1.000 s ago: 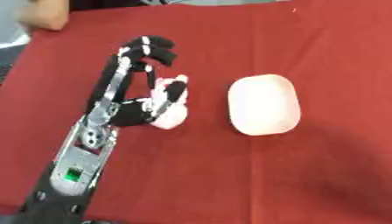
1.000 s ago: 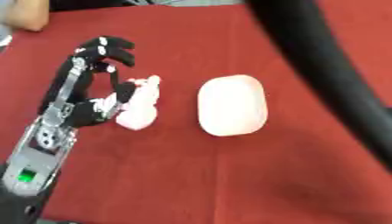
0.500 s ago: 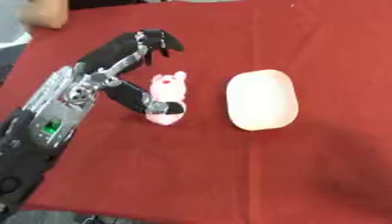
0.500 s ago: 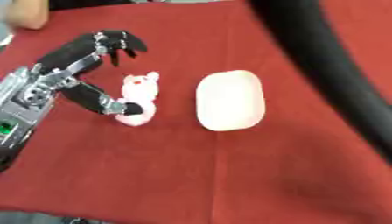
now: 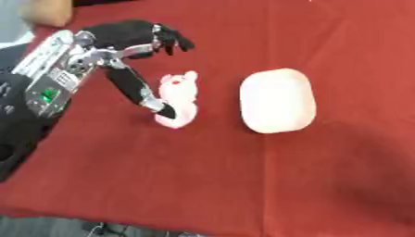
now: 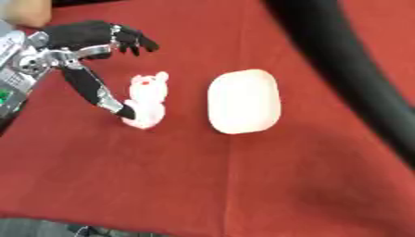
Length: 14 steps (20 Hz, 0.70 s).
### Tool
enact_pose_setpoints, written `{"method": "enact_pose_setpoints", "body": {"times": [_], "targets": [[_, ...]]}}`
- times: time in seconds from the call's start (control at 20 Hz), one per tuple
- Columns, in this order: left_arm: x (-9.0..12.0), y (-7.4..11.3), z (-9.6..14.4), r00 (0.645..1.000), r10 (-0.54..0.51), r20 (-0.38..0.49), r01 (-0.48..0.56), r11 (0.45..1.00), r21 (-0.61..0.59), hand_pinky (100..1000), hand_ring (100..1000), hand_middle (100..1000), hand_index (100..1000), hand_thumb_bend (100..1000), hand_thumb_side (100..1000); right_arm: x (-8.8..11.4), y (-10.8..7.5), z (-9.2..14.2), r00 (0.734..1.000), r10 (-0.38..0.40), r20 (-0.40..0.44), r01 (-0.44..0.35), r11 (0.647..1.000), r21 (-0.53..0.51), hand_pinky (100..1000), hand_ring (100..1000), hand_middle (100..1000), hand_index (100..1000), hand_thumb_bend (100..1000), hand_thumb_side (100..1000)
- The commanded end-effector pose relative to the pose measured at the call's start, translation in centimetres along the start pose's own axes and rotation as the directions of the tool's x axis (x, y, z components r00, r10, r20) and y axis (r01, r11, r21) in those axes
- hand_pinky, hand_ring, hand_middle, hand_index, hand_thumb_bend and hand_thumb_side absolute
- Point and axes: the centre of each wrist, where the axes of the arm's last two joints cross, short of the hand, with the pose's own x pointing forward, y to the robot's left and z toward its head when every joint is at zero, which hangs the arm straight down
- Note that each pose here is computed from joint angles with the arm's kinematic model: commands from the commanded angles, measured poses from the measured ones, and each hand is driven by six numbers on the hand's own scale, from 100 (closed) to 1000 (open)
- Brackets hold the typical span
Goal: Pick up objects on the table and place them in the box.
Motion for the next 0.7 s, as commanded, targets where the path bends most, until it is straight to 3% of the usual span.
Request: {"method": "enact_pose_setpoints", "body": {"times": [0.05, 0.55, 0.7], "targets": [[-0.4, 1.3, 0.1, 0.999, -0.046, -0.003, 0.046, 0.997, -0.058, 599, 692, 783, 961, 760, 756, 0.4, -0.4, -0.2, 1.0, 0.015, 0.015, -0.015, 1.0, 0.014, 609, 797, 855, 950, 100, 709], [-0.1, 1.3, -1.4, 0.998, -0.057, -0.009, 0.055, 0.982, -0.182, 627, 698, 800, 1000, 780, 793, 0.4, -0.3, -0.3, 1.0, 0.011, 0.02, -0.012, 1.0, 0.016, 609, 798, 856, 952, 100, 709], [-0.8, 0.5, -2.0, 0.998, -0.057, -0.033, 0.047, 0.969, -0.243, 613, 690, 801, 998, 796, 811, 0.4, -0.3, -0.4, 1.0, 0.006, 0.022, -0.007, 1.0, 0.016, 609, 796, 856, 951, 100, 709]]}}
